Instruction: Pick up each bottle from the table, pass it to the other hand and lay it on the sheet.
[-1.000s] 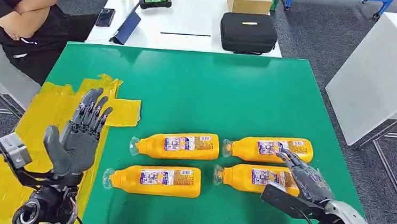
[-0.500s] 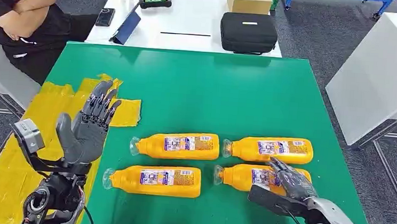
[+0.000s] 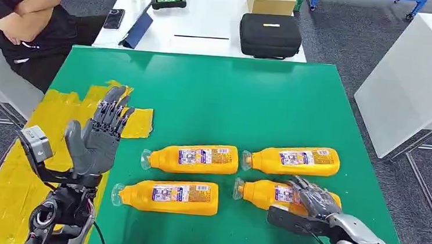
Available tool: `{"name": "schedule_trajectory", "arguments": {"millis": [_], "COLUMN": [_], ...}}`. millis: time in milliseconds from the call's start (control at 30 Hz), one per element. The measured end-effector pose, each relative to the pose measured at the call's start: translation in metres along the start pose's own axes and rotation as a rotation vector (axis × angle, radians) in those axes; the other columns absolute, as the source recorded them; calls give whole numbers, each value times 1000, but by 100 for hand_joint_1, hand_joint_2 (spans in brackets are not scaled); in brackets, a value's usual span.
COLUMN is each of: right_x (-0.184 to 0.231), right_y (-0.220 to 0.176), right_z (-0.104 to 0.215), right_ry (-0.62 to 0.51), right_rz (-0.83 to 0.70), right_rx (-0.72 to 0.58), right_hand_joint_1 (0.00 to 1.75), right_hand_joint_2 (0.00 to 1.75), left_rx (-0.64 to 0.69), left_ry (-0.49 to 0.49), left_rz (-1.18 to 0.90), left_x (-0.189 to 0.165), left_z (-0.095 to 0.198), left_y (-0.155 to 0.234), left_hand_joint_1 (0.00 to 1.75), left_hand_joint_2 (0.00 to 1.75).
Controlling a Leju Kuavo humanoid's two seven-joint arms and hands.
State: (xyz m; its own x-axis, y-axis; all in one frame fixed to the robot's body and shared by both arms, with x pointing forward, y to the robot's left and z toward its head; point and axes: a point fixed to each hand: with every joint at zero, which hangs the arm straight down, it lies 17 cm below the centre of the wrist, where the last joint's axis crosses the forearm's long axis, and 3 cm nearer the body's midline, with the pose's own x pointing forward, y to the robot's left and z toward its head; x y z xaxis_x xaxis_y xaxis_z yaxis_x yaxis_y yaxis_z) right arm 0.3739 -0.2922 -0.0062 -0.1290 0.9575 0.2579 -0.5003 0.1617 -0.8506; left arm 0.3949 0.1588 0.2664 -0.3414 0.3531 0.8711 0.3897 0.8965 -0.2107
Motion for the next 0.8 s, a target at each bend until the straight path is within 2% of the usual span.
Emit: {"name": "schedule_trajectory", "arguments": {"millis": [233,533,567,600,800], "right_x": [-34,-88,-91,-94,-105], "right_y": [15,32,33,34,36], "right_z": [12,45,47,50,57], "right_ry": [51,109,112,116,137], "right_rz": [97,153,155,158,155], "right_rx": [78,170,177,184,210], "right_hand_joint_1": [0,0,26,175,175], "right_hand_joint_2": [175,175,175,175,175], "left_rx": [25,73,75,77,79], "left_ry": [-7,-10,-10,-9,-7], "left_rz": [6,4,4,4,19], "left_x": [0,0,0,-1,-3], "left_z": [0,5,5,5,4], "left_y": [7,23,24,25,27], "left_hand_joint_1": [0,0,0,0,0], "left_hand_joint_2": [0,0,0,0,0]}}
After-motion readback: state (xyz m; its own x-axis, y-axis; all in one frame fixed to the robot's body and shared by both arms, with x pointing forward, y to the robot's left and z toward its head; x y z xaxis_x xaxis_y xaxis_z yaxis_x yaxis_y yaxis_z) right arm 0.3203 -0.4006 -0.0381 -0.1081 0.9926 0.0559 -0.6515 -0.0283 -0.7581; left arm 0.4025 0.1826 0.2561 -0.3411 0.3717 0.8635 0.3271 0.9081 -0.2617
